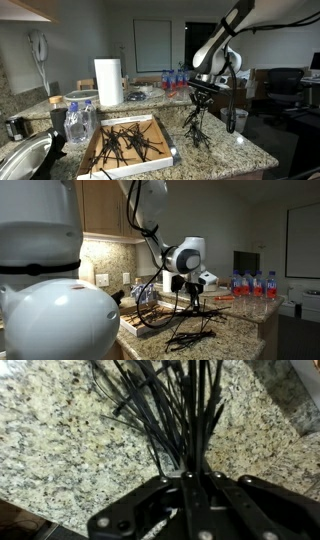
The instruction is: Remove the zip ties from the box
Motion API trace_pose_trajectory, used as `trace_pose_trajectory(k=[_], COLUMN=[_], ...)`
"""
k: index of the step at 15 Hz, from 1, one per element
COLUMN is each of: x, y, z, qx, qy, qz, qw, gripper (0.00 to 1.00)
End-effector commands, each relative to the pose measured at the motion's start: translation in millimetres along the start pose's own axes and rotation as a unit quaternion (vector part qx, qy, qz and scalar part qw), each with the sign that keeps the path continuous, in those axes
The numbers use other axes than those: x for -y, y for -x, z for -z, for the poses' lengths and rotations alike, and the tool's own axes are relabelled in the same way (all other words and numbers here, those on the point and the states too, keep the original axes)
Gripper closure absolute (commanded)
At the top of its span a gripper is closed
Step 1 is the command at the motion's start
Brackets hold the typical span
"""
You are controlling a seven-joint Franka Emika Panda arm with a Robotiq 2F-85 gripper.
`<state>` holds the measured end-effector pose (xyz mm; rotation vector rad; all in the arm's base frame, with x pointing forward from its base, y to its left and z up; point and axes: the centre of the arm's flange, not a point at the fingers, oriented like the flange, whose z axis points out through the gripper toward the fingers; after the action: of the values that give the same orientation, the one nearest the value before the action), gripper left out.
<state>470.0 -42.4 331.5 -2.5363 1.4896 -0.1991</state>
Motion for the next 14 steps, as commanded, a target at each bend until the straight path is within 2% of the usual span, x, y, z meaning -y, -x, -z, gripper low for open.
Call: trace_pose_trajectory(k=[1, 7, 14], x=[1.9, 6.1, 15.6], y=[-19.2, -33.7, -40.8], z=[-25.9, -58.4, -87.4], qx=[0.007, 0.035, 0.037], qy=[-0.017, -0.016, 0.003], qz=[0.009, 0.021, 0.052], qw=[0.9998, 0.9991, 0.998], gripper=[0.93, 0.94, 0.93])
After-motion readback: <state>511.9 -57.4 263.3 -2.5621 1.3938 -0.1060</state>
